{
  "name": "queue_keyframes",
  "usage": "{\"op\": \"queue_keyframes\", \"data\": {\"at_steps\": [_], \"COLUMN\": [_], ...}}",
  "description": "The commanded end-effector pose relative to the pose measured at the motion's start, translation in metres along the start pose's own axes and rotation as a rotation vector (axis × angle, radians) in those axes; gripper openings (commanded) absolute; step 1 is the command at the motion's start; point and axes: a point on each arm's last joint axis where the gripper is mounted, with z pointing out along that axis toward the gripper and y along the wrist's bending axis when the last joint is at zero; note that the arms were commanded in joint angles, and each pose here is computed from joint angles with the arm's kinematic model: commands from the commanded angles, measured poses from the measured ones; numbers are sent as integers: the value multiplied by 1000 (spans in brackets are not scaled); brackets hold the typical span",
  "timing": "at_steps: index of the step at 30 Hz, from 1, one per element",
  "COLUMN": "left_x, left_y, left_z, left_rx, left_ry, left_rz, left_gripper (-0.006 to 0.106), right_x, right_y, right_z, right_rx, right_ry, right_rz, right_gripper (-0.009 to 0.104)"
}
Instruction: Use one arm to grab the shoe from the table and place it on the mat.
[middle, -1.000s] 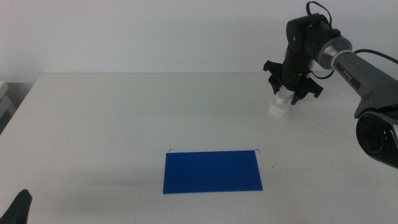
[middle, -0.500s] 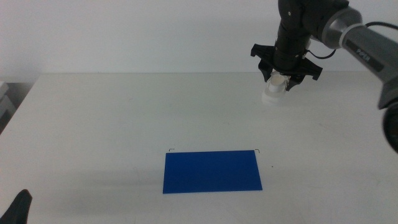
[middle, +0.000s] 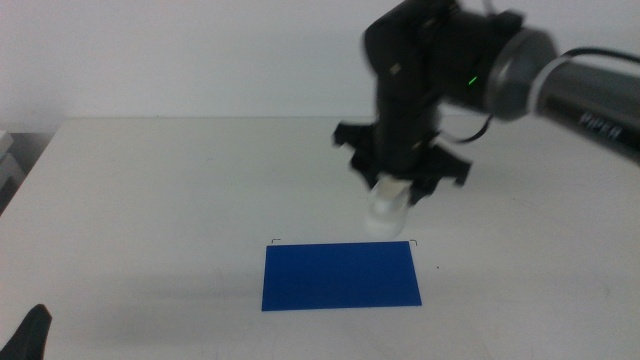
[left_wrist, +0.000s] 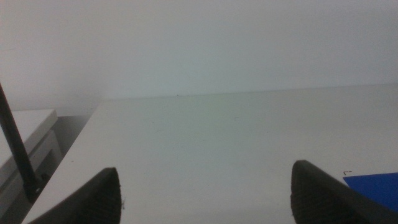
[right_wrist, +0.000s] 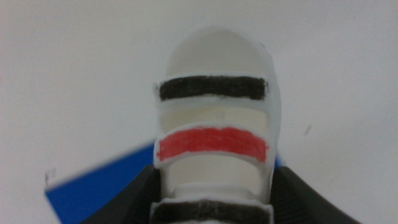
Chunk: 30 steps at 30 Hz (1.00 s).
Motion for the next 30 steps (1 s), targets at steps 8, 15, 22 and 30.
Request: {"op": "queue_keyframes", "data": {"at_steps": [8,15,22,30], "left_x": [-6,-6,-6,-6], "left_y": [0,0,0,0], "left_z": [-1,-1,-1,-1], "left_rx": [-1,-1,-1,-1], "left_ry": [-89,-89,-89,-89], "left_rz": [-14,-14,-14,-14], "left_gripper": [94,94,94,94], "right_x": [40,39,38,38], "right_y": [12,11,11,12], "right_z": [-27,-27,-27,-27], "right_rx": [-2,5,16,23], "right_ry": [-27,-35,-41,-49], "right_rz": [1,-122,-540,-995], "right_gripper": [-4,-4,-4,-4]}}
